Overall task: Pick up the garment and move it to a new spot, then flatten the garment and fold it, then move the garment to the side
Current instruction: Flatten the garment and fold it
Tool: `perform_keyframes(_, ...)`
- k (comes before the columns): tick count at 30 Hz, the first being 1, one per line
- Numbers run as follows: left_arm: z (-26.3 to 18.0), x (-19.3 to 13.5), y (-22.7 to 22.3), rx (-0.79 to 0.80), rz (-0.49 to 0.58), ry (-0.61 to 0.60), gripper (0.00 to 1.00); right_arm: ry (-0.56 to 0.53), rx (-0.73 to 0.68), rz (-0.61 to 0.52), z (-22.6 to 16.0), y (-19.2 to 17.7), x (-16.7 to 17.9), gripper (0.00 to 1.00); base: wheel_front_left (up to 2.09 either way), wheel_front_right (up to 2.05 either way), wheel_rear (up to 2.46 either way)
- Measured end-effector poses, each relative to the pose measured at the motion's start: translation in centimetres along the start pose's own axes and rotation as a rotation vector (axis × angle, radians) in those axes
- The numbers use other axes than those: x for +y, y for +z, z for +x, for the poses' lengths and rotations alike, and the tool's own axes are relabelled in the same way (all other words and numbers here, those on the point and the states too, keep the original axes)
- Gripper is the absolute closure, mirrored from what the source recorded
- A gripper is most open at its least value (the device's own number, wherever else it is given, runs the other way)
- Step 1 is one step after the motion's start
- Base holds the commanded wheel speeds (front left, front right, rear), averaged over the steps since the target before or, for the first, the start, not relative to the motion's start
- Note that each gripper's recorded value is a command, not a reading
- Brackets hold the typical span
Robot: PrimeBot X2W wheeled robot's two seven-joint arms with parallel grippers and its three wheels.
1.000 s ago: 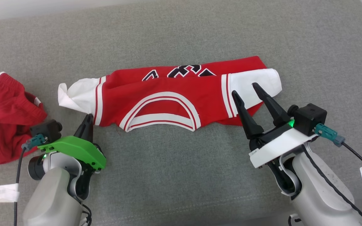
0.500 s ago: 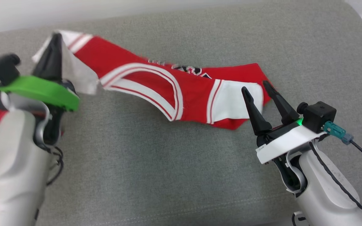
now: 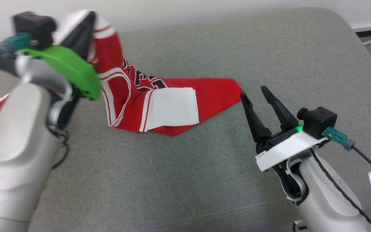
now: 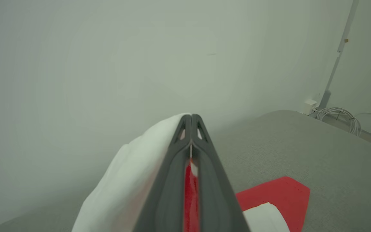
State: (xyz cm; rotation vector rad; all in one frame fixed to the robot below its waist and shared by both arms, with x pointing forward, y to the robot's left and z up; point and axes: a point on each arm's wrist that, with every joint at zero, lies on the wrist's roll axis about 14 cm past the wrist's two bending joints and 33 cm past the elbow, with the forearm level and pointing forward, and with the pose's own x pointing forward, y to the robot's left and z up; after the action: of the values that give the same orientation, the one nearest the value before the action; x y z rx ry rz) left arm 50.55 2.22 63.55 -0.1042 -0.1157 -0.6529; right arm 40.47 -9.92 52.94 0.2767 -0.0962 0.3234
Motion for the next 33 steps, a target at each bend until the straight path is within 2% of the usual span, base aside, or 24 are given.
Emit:
perform_keyframes(3,1.5,-5.3,0.6,-0.003,-0.038,-0.135,1.00,-0.018,-0.009,-0.003,-0.4,0.4,-0.5,0.00,0.00,0.00,0.00)
perform_keyframes(8,2.8,-12.0,5.6,-0.123,-0.127,-0.319,1.00,-0.038,-0.024,-0.003,-0.9,1.0,-0.9,0.00,0.00,0.00,0.00)
perform_keyframes(10,2.8,-14.3,8.8,-0.210,-0.177,-0.388,1.00,-0.044,-0.031,-0.005,-1.1,1.3,-1.0,0.00,0.00,0.00,0.00)
perform_keyframes(13,1.7,-16.7,16.6,-0.436,-0.299,-0.490,1.00,-0.062,-0.044,-0.011,-1.5,1.8,-1.5,0.00,0.00,0.00,0.00)
perform_keyframes(15,0.6,-17.1,20.5,-0.545,-0.319,-0.534,1.00,-0.073,-0.051,-0.014,-1.8,2.1,-1.9,0.00,0.00,0.00,0.00)
perform_keyframes(17,0.5,-16.0,21.7,-0.572,-0.335,-0.518,1.00,-0.091,-0.056,-0.012,-2.1,2.2,-2.3,0.00,0.00,0.00,0.00)
perform_keyframes(19,1.5,-13.7,19.8,-0.503,-0.312,-0.450,1.00,-0.116,-0.053,-0.009,-2.6,2.1,-3.0,0.00,0.00,0.00,0.00)
perform_keyframes(22,2.6,-8.8,13.7,-0.325,-0.299,-0.301,1.00,-0.141,-0.044,-0.006,-3.0,1.7,-3.9,0.00,0.00,0.00,0.00)
perform_keyframes(26,1.5,-2.1,6.5,-0.145,-0.280,-0.105,1.00,-0.130,-0.039,-0.002,-2.5,1.5,-3.6,0.00,0.00,0.00,0.00)
perform_keyframes(29,0.0,2.6,3.1,-0.067,-0.284,0.031,1.00,-0.115,-0.034,0.002,-2.0,1.2,-3.2,0.00,0.00,0.00,0.00)
perform_keyframes(33,-4.4,7.7,-5.2,0.190,-0.222,0.188,1.00,-0.083,-0.014,0.008,-1.5,0.4,-2.3,0.00,0.00,0.00,0.00)
